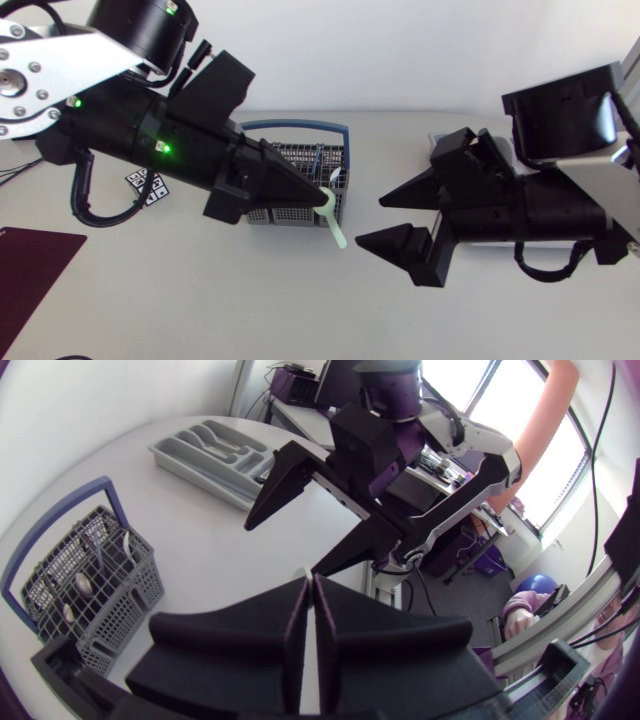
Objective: Transfer all utensils from the basket to the drawer tray.
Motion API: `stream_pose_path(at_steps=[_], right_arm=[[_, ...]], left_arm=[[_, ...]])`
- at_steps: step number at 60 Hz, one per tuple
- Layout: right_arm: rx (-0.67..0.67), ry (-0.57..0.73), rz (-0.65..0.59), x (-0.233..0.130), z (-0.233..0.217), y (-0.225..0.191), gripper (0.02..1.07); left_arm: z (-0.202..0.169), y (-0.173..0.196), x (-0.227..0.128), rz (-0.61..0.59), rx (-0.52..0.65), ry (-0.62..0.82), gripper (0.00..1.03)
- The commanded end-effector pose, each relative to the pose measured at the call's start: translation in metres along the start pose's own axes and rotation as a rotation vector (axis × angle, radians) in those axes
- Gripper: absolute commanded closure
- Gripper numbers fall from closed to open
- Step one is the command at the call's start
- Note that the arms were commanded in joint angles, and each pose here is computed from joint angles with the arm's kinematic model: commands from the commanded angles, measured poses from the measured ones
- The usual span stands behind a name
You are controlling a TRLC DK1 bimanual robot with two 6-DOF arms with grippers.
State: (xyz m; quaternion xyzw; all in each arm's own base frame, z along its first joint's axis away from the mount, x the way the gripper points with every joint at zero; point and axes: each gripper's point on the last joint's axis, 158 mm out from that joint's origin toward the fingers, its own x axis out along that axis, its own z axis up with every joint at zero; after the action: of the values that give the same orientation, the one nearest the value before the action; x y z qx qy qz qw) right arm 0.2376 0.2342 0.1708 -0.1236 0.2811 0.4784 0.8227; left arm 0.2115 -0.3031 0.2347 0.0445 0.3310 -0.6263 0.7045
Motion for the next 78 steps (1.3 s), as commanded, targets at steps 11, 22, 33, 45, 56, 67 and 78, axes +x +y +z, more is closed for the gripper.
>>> stream_pose_path(at_steps=[11, 22, 33, 45, 56, 67, 78], right_arm=[[-0.09, 0.007, 0.1, 0.01, -0.006, 0.035, 0.25], [-0.137, -0.011, 0.13, 0.013, -0.007, 0.045, 0.6], [-0.148, -0.014, 0.156, 0.017, -0.01, 0.05, 0.78], [-0.147, -0.03, 0.171, 0.014, -0.007, 0.053, 0.93], [-0.142, -0.034, 0.194, 0.011, -0.007, 0.058, 1.01], [-0.14, -0.017, 0.212, 0.012, -0.013, 0.061, 1.02], [-0.13, 0.014, 0.224, 0.015, -0.023, 0.062, 1.01]], left_arm=[[-0.005, -0.018, 0.015, -0.106, -0.007, 0.042, 0.99], [-0.003, -0.024, 0.016, -0.141, -0.01, 0.039, 0.99], [0.0, -0.026, 0.015, -0.148, -0.008, 0.035, 0.99], [-0.001, -0.026, 0.015, -0.15, -0.01, 0.037, 0.99], [0.0, -0.022, 0.013, -0.141, -0.017, 0.031, 0.98], [0.004, -0.017, 0.009, -0.13, -0.022, 0.018, 0.75], [0.026, -0.005, -0.007, -0.083, -0.005, -0.044, 0.29]])
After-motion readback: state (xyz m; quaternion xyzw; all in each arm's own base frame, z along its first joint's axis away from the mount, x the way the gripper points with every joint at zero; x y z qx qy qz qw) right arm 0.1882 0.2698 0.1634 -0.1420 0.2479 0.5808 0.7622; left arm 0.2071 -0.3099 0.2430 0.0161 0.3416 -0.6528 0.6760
